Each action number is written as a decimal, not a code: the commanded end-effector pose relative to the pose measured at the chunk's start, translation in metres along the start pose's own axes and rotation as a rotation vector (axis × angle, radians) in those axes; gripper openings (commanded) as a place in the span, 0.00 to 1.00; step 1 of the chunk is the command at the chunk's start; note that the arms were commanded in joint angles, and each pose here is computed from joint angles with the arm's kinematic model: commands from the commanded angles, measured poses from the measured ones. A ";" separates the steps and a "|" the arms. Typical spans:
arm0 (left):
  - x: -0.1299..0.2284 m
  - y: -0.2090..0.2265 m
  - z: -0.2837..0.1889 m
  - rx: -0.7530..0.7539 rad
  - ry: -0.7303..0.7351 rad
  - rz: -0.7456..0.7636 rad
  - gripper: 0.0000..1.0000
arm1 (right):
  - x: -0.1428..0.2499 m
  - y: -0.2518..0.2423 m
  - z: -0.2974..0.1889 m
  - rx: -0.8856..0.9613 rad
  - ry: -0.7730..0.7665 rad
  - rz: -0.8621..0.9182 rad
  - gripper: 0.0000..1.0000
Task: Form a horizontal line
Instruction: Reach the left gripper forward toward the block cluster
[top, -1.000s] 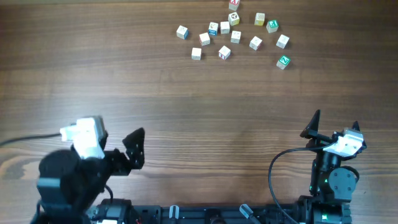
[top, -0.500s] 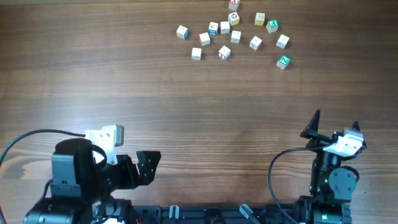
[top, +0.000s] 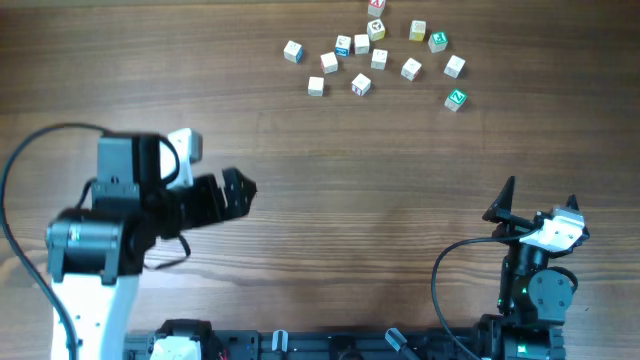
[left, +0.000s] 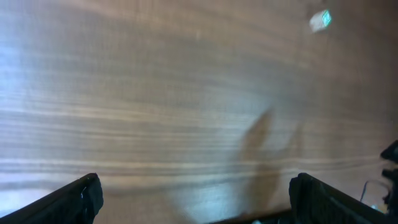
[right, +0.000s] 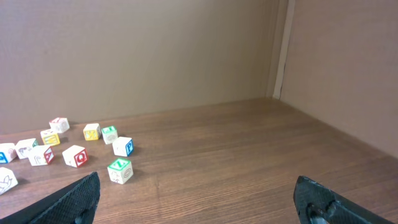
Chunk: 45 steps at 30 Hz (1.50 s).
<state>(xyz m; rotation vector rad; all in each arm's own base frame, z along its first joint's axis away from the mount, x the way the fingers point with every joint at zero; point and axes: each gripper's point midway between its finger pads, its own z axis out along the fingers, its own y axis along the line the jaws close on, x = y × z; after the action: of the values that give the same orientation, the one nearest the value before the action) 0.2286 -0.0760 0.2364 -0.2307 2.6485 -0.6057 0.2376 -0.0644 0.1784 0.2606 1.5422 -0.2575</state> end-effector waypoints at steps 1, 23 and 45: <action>-0.026 -0.003 0.001 -0.013 -0.038 0.008 1.00 | -0.002 0.002 -0.001 -0.010 -0.012 0.002 1.00; -0.085 -0.028 0.022 0.028 -0.206 0.144 0.99 | -0.002 0.002 -0.001 -0.010 -0.012 0.002 1.00; -0.162 -0.043 0.139 -0.103 -0.299 0.292 0.94 | -0.002 0.002 -0.001 -0.010 -0.012 0.002 1.00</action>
<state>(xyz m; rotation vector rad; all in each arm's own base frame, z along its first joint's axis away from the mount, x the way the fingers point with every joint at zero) 0.4185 -0.1256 0.1907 -0.0036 2.4032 -0.3566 0.2377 -0.0644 0.1782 0.2606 1.5425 -0.2576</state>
